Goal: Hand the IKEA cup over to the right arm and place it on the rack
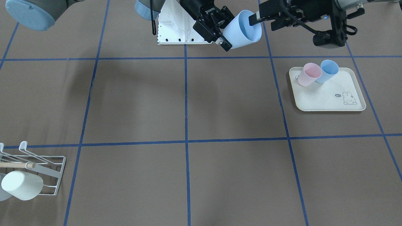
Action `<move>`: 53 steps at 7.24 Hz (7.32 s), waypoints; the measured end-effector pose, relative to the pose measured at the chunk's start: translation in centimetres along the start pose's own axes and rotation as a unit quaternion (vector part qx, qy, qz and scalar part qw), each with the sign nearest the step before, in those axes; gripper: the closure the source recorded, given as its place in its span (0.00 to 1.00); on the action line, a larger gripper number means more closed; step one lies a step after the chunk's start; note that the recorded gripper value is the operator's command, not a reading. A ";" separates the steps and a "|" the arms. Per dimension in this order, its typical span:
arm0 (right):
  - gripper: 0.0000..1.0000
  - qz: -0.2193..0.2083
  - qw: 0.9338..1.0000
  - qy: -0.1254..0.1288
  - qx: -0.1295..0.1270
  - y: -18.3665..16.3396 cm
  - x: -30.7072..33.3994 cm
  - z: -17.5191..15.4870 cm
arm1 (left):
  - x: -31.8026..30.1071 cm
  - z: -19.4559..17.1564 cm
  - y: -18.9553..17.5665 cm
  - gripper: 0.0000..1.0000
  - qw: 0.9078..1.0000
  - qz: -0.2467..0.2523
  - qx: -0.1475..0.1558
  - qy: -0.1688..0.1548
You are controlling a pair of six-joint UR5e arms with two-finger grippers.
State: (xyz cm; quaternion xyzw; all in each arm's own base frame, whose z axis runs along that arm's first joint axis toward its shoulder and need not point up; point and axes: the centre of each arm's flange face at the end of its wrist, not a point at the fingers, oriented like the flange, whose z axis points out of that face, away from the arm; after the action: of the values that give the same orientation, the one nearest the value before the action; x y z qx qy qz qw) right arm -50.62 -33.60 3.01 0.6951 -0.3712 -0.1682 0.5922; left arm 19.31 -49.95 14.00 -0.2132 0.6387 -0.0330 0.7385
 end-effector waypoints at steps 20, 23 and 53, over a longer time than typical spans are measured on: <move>0.45 -0.674 0.397 -0.101 -0.615 21.0 41.0 -14.0 | -21.7 -4.4 -9.0 0.00 0.936 0.178 0.202 -0.228; 0.45 -0.702 0.317 -0.125 -0.625 23.5 38.1 -12.1 | -22.5 -4.3 -9.0 0.00 0.937 0.174 0.201 -0.229; 0.01 -0.069 0.871 0.081 -0.480 12.4 25.2 -4.7 | -32.1 -6.3 -7.5 0.00 0.891 0.268 0.188 -0.316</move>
State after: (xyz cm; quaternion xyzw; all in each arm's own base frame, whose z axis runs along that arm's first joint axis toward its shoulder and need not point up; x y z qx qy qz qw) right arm -34.55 -48.68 21.12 0.3601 -0.1466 -0.3095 0.8678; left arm 9.13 -48.17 45.95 0.1094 0.3863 0.1158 0.9085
